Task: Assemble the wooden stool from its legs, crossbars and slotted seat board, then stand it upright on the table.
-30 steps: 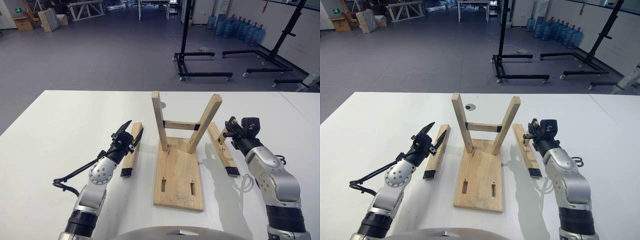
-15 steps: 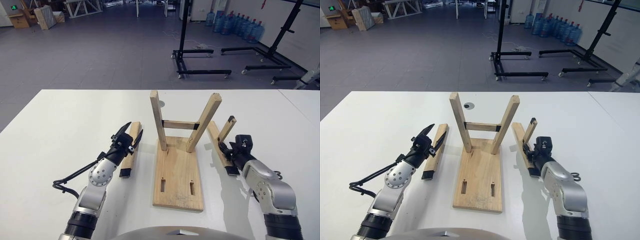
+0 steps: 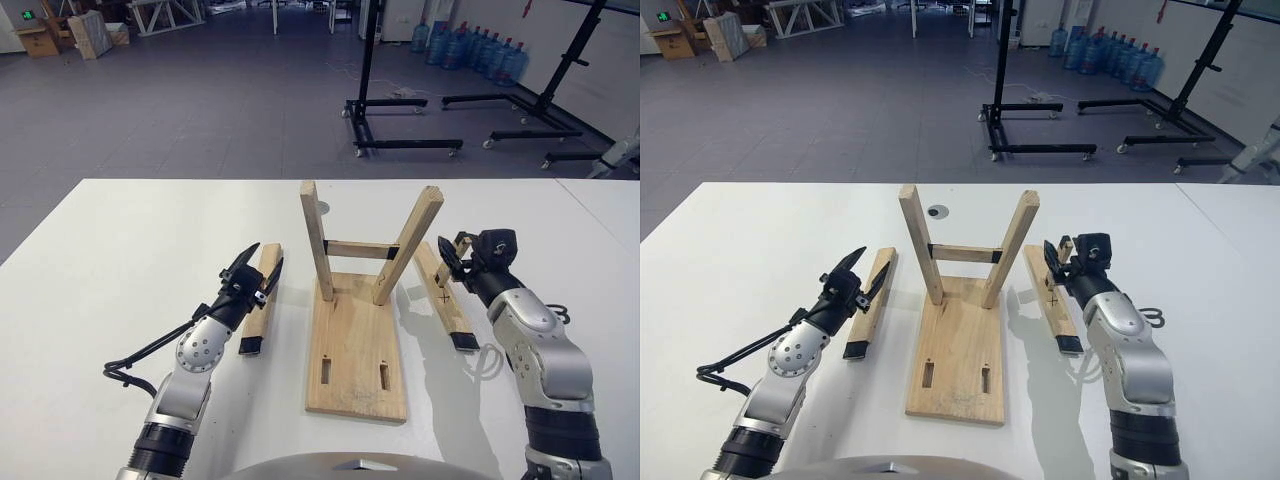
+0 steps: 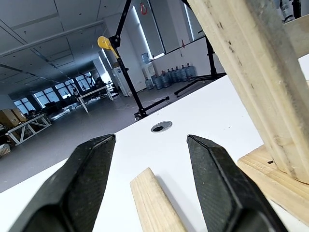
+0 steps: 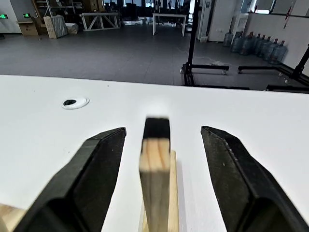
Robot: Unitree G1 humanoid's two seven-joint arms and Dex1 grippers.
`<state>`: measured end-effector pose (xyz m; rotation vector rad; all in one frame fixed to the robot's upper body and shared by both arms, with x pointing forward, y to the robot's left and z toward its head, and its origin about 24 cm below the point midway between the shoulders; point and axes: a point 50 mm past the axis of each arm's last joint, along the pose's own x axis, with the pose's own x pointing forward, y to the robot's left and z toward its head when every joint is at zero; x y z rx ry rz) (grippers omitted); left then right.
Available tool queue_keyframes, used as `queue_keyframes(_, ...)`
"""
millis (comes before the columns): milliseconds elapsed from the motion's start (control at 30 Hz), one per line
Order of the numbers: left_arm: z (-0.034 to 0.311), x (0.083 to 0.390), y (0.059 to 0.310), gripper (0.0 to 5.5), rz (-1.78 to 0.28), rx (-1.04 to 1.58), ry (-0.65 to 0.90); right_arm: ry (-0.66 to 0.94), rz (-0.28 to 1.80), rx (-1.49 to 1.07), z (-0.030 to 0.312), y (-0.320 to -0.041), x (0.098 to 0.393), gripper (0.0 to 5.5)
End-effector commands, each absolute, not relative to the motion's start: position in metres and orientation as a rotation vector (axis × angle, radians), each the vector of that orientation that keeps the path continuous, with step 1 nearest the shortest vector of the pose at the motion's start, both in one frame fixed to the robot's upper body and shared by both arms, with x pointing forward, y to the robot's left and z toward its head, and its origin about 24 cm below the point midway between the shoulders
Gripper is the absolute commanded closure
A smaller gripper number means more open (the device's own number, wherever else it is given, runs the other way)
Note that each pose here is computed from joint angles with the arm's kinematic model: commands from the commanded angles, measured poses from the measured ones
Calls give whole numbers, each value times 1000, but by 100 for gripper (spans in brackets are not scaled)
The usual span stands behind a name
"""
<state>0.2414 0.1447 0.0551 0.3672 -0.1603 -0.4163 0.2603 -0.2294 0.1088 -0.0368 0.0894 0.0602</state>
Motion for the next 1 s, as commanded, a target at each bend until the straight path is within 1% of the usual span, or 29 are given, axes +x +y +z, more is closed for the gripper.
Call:
queue_keyframes(33, 57, 246, 146, 280, -417, 380, -172, -26, 67, -25, 136, -228, 271, 263)
queue_keyframes(167, 56, 246, 145, 280, -419, 380, -174, -93, 74, -10, 155, -229, 278, 263)
queue_keyframes(333, 55, 245, 144, 280, -425, 378, -172, -192, 66, 2, 190, -231, 293, 263)
queue_keyframes(433, 54, 246, 142, 280, -431, 378, -174, -220, 67, -11, 203, -230, 300, 263)
queue_keyframes(500, 54, 246, 142, 280, -431, 378, -173, -214, 71, -33, 206, -231, 304, 263)
queue_keyframes(600, 53, 246, 142, 280, -430, 377, -171, -146, 76, -37, 188, -233, 309, 263)
queue_keyframes(633, 53, 246, 140, 280, -431, 373, -171, -80, 91, -45, 169, -234, 311, 263)
queue_keyframes(733, 52, 247, 137, 280, -440, 367, -171, 225, 111, -83, 86, -237, 305, 263)
queue_keyframes(767, 52, 247, 136, 280, -445, 367, -172, 288, 100, -95, 68, -239, 300, 263)
queue_keyframes(800, 52, 247, 136, 280, -447, 367, -172, 313, 95, -80, 59, -240, 297, 263)
queue_keyframes(833, 52, 247, 136, 280, -446, 367, -171, 313, 88, -54, 56, -240, 296, 263)
queue_keyframes(1000, 51, 246, 137, 280, -448, 369, -166, 226, 79, 15, 74, -239, 305, 263)
